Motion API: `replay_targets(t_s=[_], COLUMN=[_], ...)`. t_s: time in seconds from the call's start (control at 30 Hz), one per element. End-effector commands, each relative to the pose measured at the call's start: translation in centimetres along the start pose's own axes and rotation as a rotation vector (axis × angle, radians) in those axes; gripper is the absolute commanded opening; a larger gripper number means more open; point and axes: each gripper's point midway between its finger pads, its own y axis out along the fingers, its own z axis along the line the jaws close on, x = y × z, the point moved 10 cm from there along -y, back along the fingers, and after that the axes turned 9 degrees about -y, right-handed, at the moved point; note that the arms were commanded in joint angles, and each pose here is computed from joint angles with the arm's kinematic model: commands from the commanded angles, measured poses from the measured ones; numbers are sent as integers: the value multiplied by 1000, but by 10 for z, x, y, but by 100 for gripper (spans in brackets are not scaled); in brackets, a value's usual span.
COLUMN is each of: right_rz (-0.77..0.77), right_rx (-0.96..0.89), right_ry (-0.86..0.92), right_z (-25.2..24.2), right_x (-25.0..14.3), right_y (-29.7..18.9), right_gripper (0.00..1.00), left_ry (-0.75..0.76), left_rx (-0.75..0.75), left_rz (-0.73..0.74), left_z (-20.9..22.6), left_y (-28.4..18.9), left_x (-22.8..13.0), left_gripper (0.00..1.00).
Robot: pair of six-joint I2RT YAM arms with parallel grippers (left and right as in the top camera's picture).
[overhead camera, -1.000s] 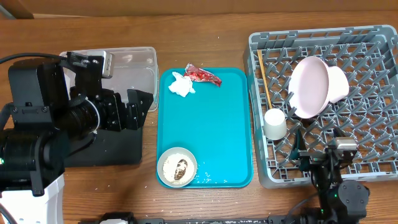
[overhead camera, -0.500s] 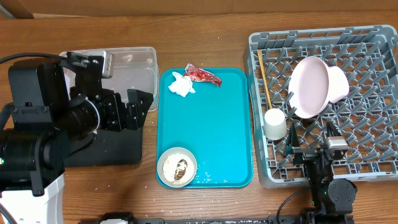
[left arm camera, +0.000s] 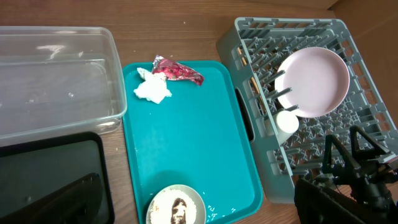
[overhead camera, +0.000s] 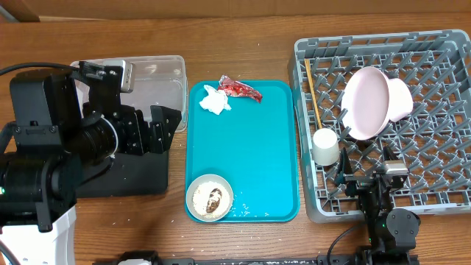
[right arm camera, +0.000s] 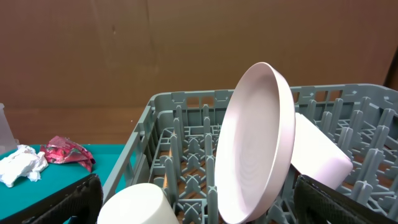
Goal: Sort waste into correct bins and load items into the dishwasher
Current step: 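Reach the left gripper to the red wrapper on the teal tray and grasp it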
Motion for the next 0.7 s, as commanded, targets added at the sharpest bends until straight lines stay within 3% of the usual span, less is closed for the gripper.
replay_targets(t_s=[0.0, 0.23, 0.37, 0.57, 0.67], right_rz=[-1, -1, -1, -1, -1], right_rx=[-6, -6, -6, -6, -6], right_ry=[-4, -4, -4, -4, -4], right_z=[-1, -1, -1, -1, -1], right_x=[-2, -2, -2, -2, -2], right_y=[0, 0, 0, 0, 0], right_gripper=[100, 100, 100, 100, 100], left_ry=[-12, -134, -75, -6, 51], left_rx=[-8, -86, -171, 192, 215], left_rz=[-11, -13, -2, 93, 152], left_z=[-1, -7, -22, -32, -44], left_y=[-2, -1, 19, 116, 175], left_x=[2, 5, 19, 23, 22], left_gripper=[100, 100, 100, 100, 100])
